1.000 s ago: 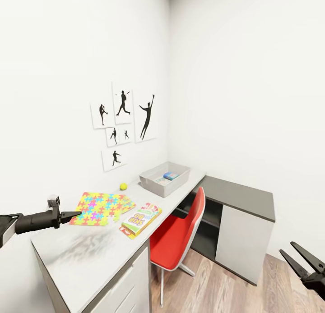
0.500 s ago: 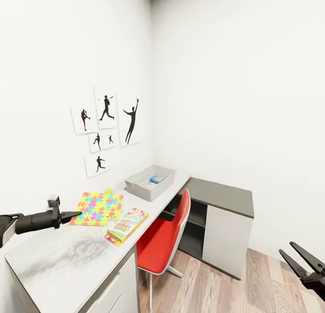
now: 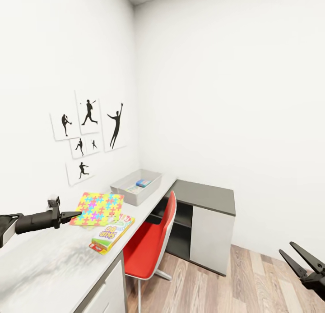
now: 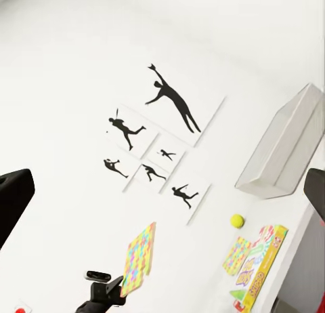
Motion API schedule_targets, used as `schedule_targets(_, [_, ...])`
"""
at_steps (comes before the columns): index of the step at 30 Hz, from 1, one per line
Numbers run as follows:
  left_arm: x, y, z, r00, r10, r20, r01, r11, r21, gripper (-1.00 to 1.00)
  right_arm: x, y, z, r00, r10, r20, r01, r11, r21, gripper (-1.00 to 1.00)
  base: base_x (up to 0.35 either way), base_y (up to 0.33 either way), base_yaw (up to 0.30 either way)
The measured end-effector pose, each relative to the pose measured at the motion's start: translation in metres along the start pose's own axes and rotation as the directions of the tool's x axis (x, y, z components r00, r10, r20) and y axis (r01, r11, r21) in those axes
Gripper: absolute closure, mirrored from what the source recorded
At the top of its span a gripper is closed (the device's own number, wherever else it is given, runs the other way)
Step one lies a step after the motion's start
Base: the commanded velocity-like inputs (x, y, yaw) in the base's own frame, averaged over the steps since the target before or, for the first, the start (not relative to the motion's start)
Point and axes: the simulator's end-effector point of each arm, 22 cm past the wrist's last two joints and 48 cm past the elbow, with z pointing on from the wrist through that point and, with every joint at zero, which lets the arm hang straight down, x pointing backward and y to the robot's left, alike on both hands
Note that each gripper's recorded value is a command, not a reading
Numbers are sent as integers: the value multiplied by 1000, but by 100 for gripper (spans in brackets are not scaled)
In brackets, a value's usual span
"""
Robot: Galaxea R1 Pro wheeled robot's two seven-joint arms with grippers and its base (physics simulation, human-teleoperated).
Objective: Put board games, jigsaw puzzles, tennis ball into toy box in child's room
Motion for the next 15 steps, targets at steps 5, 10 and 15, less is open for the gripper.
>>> schedule_targets(5, [-3,-8,-2,1000,5,1,-5,1000,2,100,-2,7,0,1000,-3,1,3,1000,-5,-100,0,0,-223])
schedule_targets(10, [-5,-15,-4,1000,10,3,-10,1000,4,100,-5,14,1,1000,-5,3,5,1000,-10,-100,0,0,-223])
schedule_targets(15, [-8,-22,-6,1000,15,5,-15,1000,6,100,-7,21,1,1000,-7,5,7,1000,-15,-100,0,0,-223])
